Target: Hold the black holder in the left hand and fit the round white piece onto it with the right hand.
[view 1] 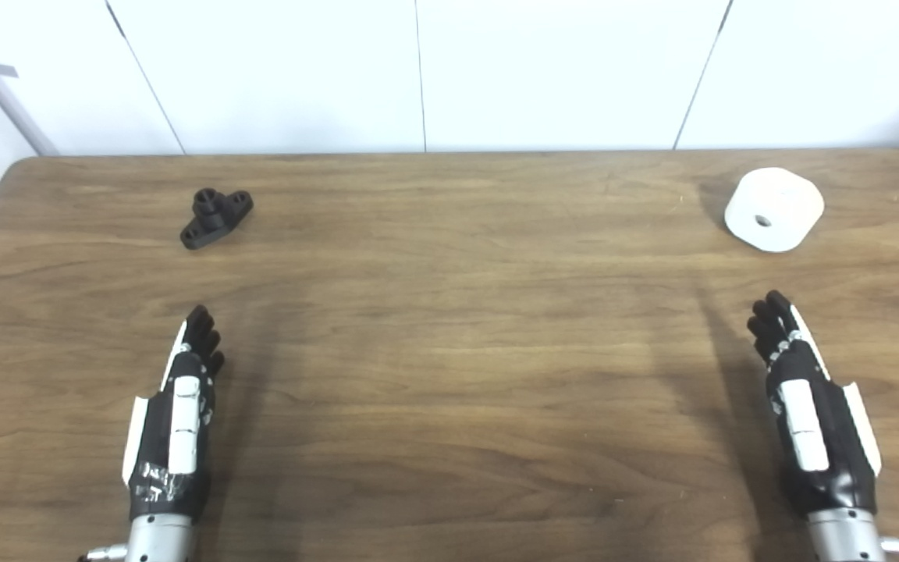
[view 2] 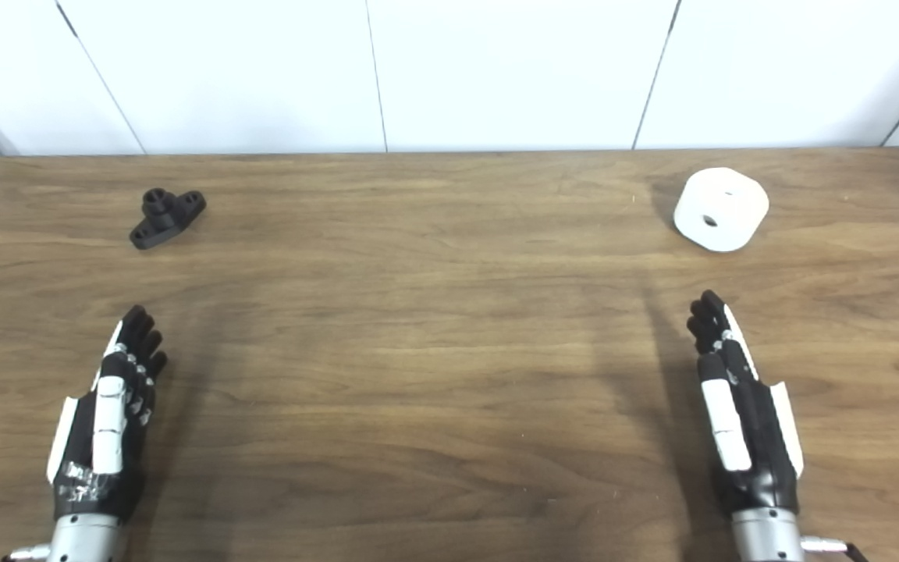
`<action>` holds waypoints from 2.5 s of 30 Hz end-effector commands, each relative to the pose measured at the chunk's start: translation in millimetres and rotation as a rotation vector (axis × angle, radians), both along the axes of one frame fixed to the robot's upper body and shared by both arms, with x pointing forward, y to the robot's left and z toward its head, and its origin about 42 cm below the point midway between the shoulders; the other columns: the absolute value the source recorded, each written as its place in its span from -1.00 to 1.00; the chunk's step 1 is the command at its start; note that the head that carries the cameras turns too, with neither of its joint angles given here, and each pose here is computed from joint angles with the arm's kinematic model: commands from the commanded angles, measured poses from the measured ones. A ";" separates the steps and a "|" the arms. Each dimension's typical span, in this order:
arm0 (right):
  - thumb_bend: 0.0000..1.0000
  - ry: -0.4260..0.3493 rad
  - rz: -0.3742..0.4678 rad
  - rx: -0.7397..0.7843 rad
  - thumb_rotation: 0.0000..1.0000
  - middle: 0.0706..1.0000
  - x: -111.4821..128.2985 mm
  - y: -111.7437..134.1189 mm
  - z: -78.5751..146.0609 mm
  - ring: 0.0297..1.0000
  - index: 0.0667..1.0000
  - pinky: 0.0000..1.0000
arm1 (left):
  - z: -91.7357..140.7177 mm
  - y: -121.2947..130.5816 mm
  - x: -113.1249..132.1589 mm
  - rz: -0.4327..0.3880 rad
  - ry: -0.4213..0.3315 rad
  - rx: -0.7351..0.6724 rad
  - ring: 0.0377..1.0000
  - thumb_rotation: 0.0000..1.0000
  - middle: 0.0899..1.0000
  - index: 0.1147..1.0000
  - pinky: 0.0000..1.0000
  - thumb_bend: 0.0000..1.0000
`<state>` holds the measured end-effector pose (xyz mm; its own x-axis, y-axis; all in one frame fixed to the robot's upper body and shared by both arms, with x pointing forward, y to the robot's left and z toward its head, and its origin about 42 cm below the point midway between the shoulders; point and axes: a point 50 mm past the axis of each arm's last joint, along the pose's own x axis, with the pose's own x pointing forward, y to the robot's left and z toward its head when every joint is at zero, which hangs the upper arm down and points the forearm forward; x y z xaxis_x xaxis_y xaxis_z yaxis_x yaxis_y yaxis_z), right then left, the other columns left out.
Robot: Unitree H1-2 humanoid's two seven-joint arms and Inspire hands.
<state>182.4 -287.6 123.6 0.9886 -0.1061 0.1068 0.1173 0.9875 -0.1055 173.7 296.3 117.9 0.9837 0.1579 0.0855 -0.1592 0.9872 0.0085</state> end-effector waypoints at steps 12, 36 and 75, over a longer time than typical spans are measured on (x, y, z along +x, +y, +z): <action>-0.06 -0.062 -0.010 0.003 0.80 0.87 1.0 5.7 6.1 0.88 0.87 0.97 | 6.1 -6.2 -0.7 0.009 -0.042 -0.003 1.00 0.82 1.00 1.00 1.00 0.01; -0.03 -0.020 -0.019 0.017 0.90 0.88 2.9 -13.8 -7.3 0.91 0.86 0.99 | -15.0 -36.0 -0.6 0.003 -0.052 0.029 1.00 0.77 1.00 1.00 1.00 0.00; 0.23 -0.023 -0.027 0.020 0.75 0.70 5.3 -16.5 -16.5 0.69 0.66 0.51 | 41.9 -3.5 32.8 0.140 -0.116 0.292 0.92 -0.39 0.87 0.79 0.89 0.49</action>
